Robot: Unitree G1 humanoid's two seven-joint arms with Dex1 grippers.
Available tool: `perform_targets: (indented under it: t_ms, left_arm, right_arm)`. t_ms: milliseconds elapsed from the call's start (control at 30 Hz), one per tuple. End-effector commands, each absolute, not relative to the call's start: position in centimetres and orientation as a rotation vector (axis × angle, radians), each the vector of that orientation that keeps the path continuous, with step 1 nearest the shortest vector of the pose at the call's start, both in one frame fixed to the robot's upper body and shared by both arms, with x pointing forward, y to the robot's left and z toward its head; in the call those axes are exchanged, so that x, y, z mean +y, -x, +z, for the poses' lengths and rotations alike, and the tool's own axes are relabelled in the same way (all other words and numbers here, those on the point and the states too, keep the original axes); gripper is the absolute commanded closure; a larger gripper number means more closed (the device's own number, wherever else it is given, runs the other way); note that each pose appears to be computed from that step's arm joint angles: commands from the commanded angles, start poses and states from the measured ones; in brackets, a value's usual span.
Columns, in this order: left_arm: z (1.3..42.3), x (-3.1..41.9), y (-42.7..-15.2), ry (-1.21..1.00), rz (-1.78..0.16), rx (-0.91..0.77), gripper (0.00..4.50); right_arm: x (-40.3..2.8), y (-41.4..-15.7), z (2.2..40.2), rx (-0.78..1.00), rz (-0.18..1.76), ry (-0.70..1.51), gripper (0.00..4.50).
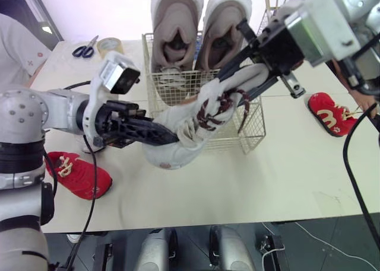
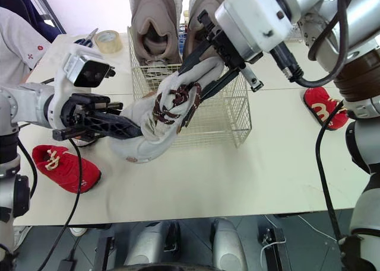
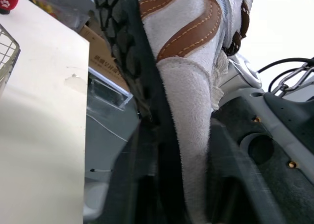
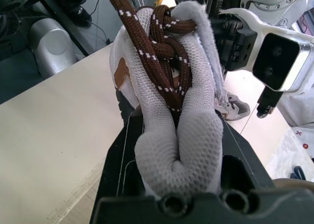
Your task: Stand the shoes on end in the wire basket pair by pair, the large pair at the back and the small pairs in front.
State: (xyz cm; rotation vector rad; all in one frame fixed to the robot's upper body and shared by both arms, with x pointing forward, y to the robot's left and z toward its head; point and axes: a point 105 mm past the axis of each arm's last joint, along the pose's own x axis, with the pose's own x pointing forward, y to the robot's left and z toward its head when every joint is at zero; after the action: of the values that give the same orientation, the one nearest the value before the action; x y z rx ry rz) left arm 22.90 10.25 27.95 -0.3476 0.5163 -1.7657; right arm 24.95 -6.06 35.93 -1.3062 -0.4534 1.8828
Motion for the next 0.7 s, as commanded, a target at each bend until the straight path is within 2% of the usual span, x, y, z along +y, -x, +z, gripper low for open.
perform_targets:
  t_ms: [33, 133, 167, 233, 300, 400, 467, 600, 700]
  left_arm:
    - [29.7, 10.8, -22.0, 0.375, -1.797, 0.333, 3.94]
    - [29.8, 11.0, -21.7, 0.44, -1.762, 0.221, 3.94]
    - [29.9, 11.1, -21.6, 0.464, -1.744, 0.18, 3.94]
    - [30.3, 11.1, -21.5, 0.519, -1.698, 0.085, 3.94]
    - [30.6, 11.0, -21.6, 0.566, -1.661, 0.018, 3.94]
    - [31.0, 10.7, -21.9, 0.632, -1.627, -0.055, 3.94]
    - [31.1, 10.4, -22.2, 0.663, -1.625, -0.085, 3.94]
    - [30.8, 10.0, -23.3, 0.688, -1.635, -0.101, 3.94]
    - [30.5, 10.0, -24.2, 0.691, -1.633, -0.098, 3.94]
  right_arm:
    - [-7.2, -25.0, 38.3, -0.485, 1.791, 1.251, 1.9]
    - [-9.7, -27.4, 39.6, -0.417, 1.59, 1.137, 0.28]
    - [-11.0, -28.2, 39.9, -0.381, 1.507, 1.075, 0.03]
    - [-14.0, -29.3, 40.1, -0.291, 1.354, 0.863, 0.03]
    - [-15.8, -29.2, 39.9, -0.243, 1.281, 0.634, 0.03]
    - [-16.1, -27.2, 39.5, -0.217, 1.335, 0.088, 0.03]
    - [-15.2, -26.1, 38.1, -0.182, 1.387, -0.181, 0.03]
    - [-12.7, -24.5, 35.7, -0.122, 1.444, -0.529, 0.03]
    - [-11.3, -23.9, 34.5, -0.087, 1.457, -0.597, 0.03]
